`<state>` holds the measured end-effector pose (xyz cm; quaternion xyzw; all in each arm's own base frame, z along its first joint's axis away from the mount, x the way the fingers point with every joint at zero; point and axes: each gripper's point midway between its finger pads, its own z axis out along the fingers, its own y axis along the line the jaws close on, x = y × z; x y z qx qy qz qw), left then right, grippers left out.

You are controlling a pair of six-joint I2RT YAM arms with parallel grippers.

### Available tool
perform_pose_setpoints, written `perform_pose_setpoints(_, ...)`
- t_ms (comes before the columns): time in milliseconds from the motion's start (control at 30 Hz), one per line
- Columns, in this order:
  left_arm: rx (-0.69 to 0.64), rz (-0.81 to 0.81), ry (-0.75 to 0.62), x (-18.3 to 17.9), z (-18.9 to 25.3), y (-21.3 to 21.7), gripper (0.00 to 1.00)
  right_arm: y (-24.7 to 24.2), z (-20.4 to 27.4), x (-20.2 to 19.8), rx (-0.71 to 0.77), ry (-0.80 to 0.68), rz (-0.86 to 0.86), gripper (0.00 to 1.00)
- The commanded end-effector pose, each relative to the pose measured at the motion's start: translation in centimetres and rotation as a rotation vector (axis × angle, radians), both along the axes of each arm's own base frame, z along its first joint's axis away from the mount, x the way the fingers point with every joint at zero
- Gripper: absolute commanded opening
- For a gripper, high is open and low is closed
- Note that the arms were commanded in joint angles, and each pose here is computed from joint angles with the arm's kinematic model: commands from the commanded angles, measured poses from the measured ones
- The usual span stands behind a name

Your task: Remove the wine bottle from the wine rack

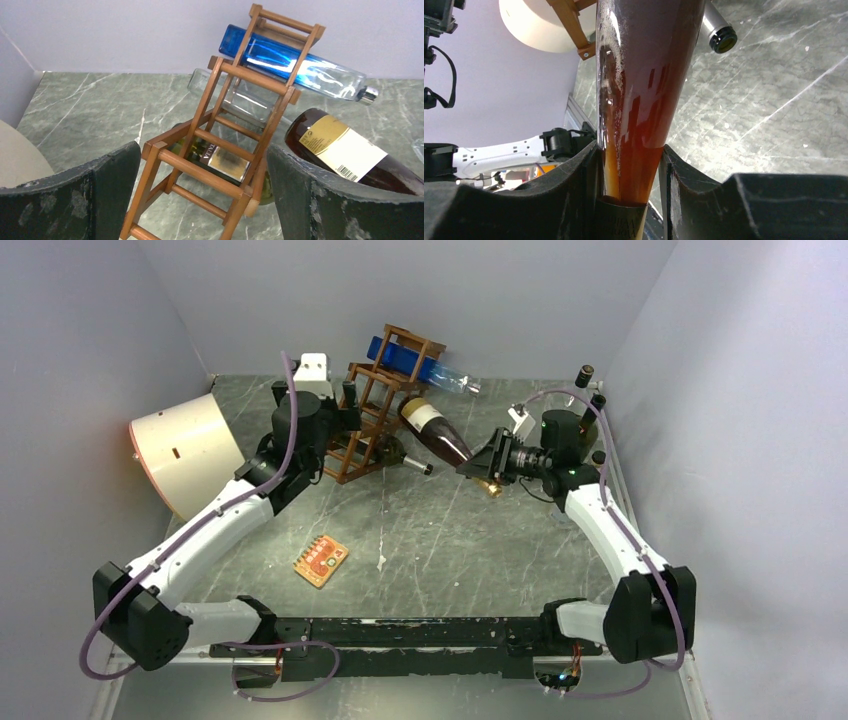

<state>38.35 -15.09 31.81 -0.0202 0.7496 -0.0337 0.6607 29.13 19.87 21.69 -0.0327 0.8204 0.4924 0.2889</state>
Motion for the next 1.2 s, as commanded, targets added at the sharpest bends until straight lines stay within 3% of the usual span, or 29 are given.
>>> perform_pose_setpoints(0,-0.054,-0.061,-0.068,-0.6,2.3,-0.6,0.99,0.4,9.5,-0.9,0.099,-0.391,0.096,0.0)
perform_pose_setpoints(167,-0.072,-0.134,-0.102,-1.4,3.2,-1.5,0.99,-0.4,10.4,-2.0,0.096,-0.383,0.059,0.0)
perform_pose_setpoints(533,-0.046,-0.471,-0.132,-3.3,3.4,-7.6,0.99,-1.5,10.3,-4.6,0.06,-0.301,0.029,0.0)
perform_pose_setpoints(767,0.045,-0.893,-0.324,-9.9,3.2,-14.4,0.99,-1.7,11.4,-5.8,0.066,-0.223,0.005,0.0)
perform_pose_setpoints(867,0.098,-1.08,-0.376,-13.6,1.7,-17.2,1.0,-2.7,10.9,-5.7,-0.026,-0.167,-0.04,0.0)
perform_pose_setpoints(933,0.128,-1.163,-0.383,-15.3,0.6,-18.7,0.99,-3.4,10.6,-6.0,-0.099,-0.142,-0.05,0.0)
perform_pose_setpoints(1167,0.231,-1.366,-0.437,-20.6,-3.5,-22.1,0.97,-3.5,9.9,-7.6,-0.145,-0.091,0.02,0.0)
